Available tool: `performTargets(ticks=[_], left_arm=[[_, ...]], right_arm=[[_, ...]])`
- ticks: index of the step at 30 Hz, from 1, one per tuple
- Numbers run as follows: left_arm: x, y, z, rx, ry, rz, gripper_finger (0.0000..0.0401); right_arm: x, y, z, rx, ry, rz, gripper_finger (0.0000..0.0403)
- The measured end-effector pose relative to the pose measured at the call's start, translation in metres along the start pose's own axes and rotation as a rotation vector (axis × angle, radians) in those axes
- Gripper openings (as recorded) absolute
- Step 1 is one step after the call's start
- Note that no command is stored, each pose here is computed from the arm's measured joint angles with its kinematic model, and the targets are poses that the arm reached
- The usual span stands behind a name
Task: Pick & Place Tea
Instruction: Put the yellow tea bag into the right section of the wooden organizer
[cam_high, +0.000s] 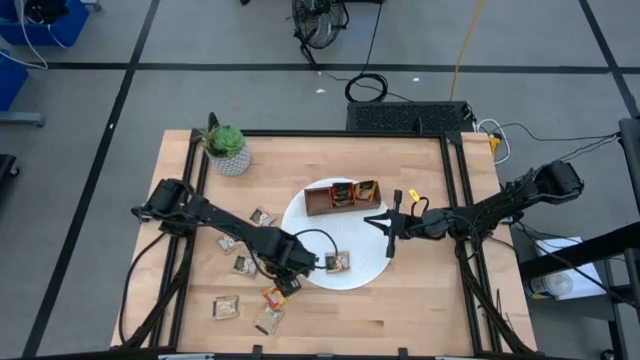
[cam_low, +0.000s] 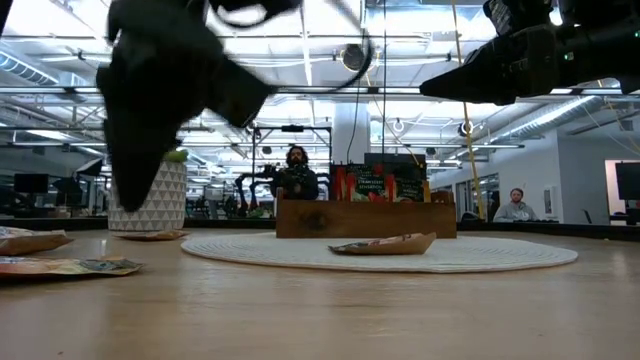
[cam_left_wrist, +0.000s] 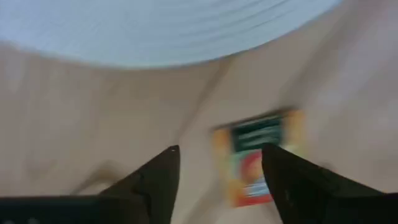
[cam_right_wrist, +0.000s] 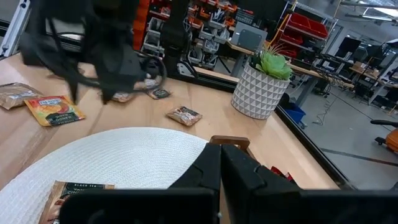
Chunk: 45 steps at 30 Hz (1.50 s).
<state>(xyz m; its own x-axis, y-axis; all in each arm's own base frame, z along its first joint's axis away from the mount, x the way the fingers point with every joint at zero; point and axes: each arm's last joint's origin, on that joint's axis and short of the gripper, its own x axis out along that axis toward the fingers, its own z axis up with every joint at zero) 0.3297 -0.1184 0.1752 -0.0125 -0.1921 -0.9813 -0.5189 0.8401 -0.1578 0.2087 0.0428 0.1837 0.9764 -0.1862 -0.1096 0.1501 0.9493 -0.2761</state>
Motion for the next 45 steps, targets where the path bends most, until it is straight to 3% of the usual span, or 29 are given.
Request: performTargets(ticks=[5,14,28,39,45], left_arm=[[-0.02,-0.038,-0.014,0.021,-0.039,-0.072,0.0239],[0.01,-0.064,-0.037,-0.088,0.036,0.158,0.0199],[0.035,-0.063,-0.036,-0.131,0.037,0.22,0.0192],[0.062,-0.048,-0.038,-0.177,0.044,0.187,0.0242],[0.075,-0.035,-0.037,-0.192,0.089,0.161,0.0217]], right_arm=[[0.0,0.0,0.0,-0.001,0.001,-0.001,0.0],[0.0,0.0,0.0,0.001,-0.002,-0.002,0.0],[0.0,0.001,-0.001,0.038,0.011,0.007,0.0],[0.0,0.001,-0.001,0.029,0.009,0.007,0.0],[0.0,0.001,-0.001,0.026,0.013,0.008,0.0]])
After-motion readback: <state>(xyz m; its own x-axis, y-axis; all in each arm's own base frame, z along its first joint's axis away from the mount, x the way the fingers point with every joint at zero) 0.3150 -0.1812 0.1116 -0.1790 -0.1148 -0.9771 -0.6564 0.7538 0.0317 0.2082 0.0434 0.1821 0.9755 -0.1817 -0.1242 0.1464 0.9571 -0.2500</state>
